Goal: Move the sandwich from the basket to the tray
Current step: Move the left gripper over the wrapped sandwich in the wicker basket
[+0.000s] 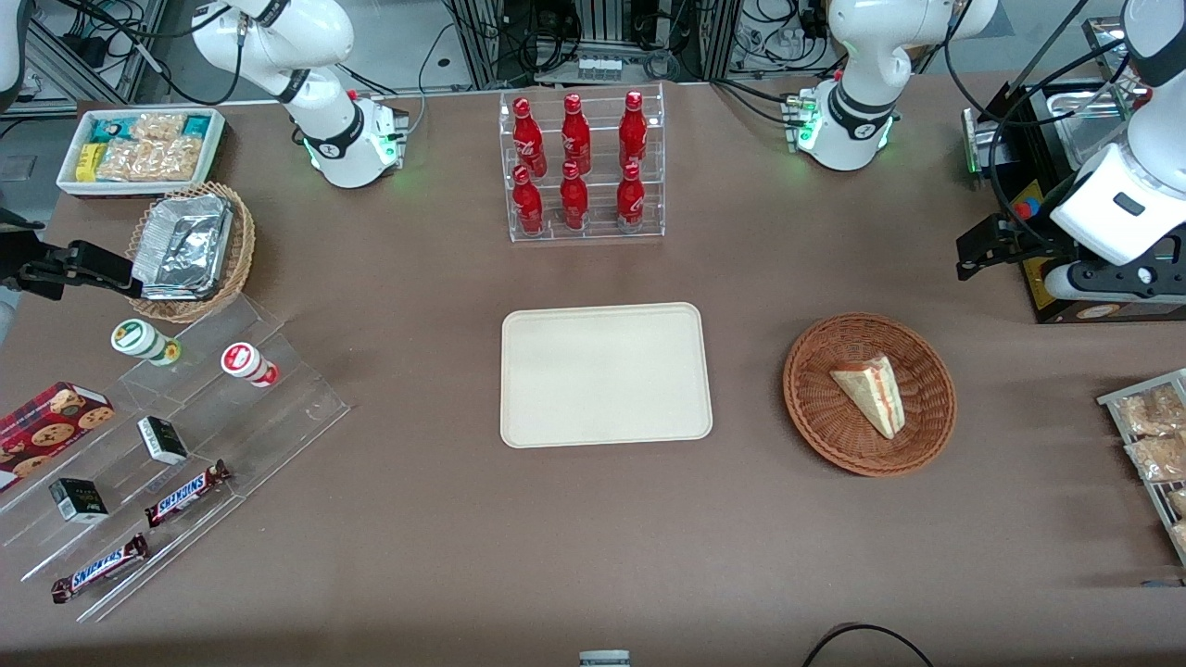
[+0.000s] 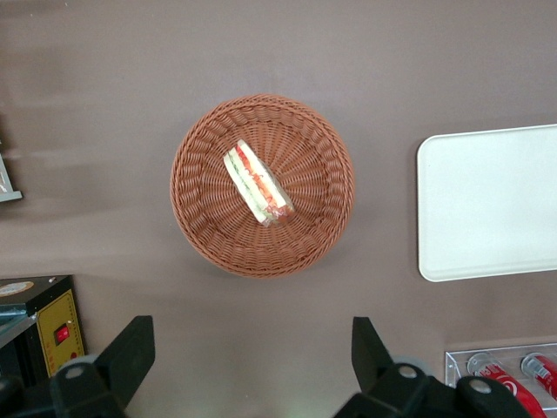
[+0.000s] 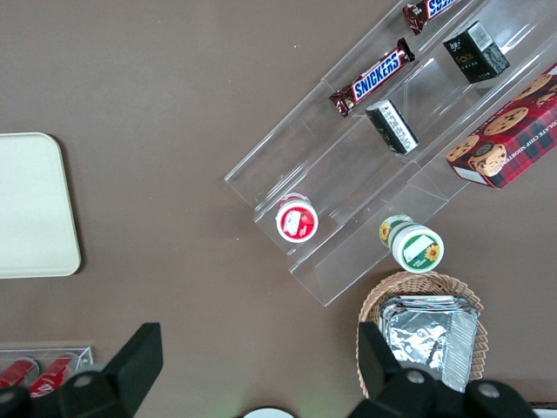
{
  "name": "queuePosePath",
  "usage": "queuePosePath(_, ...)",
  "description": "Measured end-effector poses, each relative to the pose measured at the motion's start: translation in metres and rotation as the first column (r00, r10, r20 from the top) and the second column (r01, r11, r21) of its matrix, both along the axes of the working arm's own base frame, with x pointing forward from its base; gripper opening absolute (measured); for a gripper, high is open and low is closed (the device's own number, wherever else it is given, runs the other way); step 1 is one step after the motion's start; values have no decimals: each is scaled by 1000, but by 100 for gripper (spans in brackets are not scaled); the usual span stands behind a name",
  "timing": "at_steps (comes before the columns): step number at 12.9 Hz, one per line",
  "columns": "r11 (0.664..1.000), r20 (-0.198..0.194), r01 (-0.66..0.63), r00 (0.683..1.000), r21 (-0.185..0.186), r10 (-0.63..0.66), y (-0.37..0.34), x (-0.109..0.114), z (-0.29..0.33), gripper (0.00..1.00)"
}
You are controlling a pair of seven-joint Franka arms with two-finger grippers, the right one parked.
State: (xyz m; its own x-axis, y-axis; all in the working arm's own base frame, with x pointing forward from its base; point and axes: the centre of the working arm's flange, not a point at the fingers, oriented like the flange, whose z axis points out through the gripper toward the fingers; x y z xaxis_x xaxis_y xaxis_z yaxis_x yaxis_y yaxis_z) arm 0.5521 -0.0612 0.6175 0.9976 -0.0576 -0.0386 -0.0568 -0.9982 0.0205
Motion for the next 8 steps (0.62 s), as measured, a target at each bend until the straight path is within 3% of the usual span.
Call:
queuePosePath(3,1000,-15,1,1000,-6,-1,-1,2,-7,100)
queuePosePath(8,1000,-96,7,995,-7,-8,-6,16,-69,100)
